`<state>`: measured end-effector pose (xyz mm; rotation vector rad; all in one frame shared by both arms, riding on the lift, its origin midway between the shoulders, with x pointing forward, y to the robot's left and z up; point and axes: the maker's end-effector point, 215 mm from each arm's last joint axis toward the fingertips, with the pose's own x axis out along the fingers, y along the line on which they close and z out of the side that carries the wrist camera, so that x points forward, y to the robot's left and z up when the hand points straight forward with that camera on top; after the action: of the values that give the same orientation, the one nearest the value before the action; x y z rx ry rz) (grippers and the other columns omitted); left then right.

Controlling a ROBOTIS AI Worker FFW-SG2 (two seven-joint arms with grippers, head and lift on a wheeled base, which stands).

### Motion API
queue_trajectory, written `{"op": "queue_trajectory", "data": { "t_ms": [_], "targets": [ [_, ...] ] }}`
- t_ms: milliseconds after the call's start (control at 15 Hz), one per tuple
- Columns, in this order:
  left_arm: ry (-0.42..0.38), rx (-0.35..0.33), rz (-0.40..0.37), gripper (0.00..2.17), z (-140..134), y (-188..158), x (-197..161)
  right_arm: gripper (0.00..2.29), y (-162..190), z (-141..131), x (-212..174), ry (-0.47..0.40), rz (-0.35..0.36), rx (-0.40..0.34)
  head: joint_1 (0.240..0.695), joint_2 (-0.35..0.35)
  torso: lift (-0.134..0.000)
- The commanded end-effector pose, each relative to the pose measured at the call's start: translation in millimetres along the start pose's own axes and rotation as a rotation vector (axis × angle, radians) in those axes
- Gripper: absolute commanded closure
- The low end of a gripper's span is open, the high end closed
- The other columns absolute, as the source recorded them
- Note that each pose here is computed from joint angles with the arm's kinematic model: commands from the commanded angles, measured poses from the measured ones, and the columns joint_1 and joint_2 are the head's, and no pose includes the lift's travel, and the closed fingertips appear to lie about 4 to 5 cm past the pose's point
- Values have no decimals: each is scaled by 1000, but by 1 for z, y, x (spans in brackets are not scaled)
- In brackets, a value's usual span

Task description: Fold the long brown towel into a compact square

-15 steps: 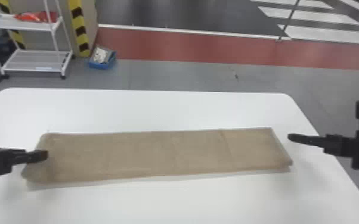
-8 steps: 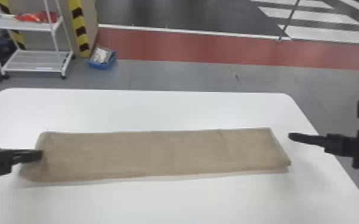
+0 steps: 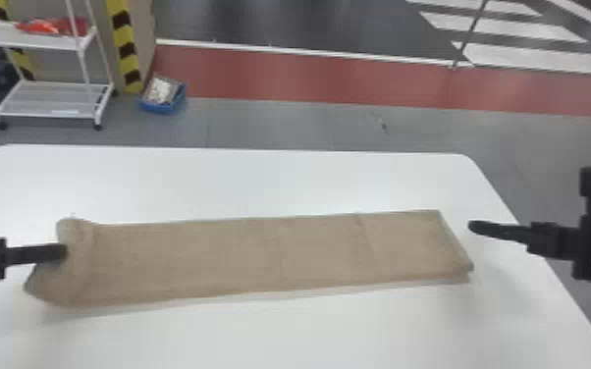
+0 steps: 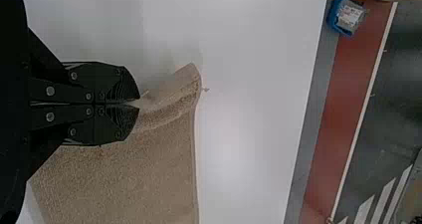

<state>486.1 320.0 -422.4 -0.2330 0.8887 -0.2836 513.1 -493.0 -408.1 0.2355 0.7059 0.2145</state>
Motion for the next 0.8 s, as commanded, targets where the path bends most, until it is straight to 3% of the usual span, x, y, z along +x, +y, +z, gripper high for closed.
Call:
{"op": "queue_trajectory", "data": {
  "t_ms": [0,133,333,467,600,733],
  "targets": [
    [-9,-53,-104,1426,10,-26,-10,252,4,-1,0,1,5,2,695,-188,-124],
    [-17,-88,-214,1426,17,-57,-17,252,9,-3,2,4,16,9,695,-200,-124],
    [-40,-70,-341,1423,38,-112,-25,252,13,-4,6,9,20,2,695,-232,-124],
    [-41,-42,-365,1423,49,-149,-14,252,17,-6,9,12,27,3,695,-254,-124],
    [-16,-24,-390,1423,40,-194,9,252,18,-10,9,8,33,4,695,-290,-124],
    [-58,-4,-419,1423,47,-247,33,252,24,-7,7,-21,61,3,695,-331,-124]
  ]
}}
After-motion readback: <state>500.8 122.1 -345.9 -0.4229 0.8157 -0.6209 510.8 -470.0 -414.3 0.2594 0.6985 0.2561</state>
